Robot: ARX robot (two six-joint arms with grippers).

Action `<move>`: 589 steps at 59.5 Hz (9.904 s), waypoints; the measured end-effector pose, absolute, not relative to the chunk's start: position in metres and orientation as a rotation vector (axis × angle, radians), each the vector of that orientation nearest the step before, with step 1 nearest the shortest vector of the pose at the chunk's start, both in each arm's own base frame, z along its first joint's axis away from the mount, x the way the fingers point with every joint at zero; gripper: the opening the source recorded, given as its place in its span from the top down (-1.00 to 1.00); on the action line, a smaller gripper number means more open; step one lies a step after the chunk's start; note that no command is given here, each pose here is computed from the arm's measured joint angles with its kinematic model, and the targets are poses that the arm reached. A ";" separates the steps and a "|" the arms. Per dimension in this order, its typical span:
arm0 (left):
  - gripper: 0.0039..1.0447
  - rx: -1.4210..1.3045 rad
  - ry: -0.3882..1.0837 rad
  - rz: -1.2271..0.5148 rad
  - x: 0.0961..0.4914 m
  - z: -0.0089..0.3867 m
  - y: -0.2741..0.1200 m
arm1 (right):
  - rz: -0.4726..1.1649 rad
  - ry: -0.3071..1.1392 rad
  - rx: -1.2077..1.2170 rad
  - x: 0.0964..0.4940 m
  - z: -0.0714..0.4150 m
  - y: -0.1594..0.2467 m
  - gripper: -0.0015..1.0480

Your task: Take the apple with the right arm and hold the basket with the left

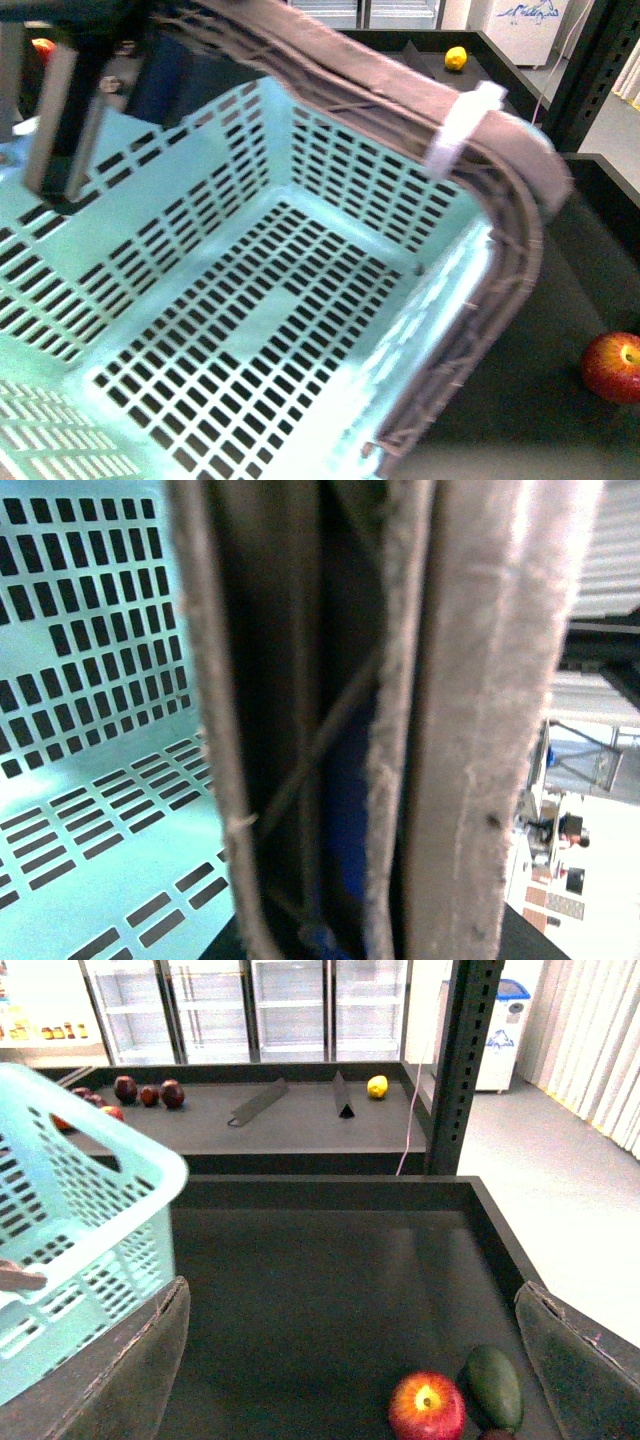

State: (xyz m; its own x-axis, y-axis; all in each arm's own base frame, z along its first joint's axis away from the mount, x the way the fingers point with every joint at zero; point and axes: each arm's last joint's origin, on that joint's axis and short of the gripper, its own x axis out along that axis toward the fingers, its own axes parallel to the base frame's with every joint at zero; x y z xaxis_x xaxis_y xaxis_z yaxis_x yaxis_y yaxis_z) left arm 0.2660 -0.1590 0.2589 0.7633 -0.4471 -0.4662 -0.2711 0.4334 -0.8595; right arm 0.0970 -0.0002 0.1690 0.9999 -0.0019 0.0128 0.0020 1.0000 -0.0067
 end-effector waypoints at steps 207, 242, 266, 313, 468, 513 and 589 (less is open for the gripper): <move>0.69 -1.025 0.828 -0.292 0.258 0.264 -0.201 | -0.205 0.904 -0.086 0.358 0.031 -0.091 -0.53; 0.69 -1.025 0.828 -0.292 0.258 0.264 -0.201 | 0.199 0.289 0.100 0.303 0.260 0.033 -0.52; 0.69 -1.025 0.826 -0.291 0.258 0.264 -0.201 | 0.379 0.426 0.089 0.290 0.219 0.105 -0.53; 0.69 -1.018 0.830 -0.291 0.257 0.263 -0.201 | 0.000 -0.002 0.024 0.190 0.216 0.015 -0.03; 0.69 -1.016 0.829 -0.290 0.257 0.263 -0.201 | 0.000 -0.013 0.003 0.097 0.169 0.000 0.40; 0.70 -1.074 0.458 -0.224 0.264 0.272 -0.200 | -0.001 -0.014 0.003 0.097 0.169 0.000 -0.83; 0.71 -1.454 0.156 0.562 0.324 0.157 -0.011 | -0.001 -0.014 0.003 0.097 0.169 0.000 -0.83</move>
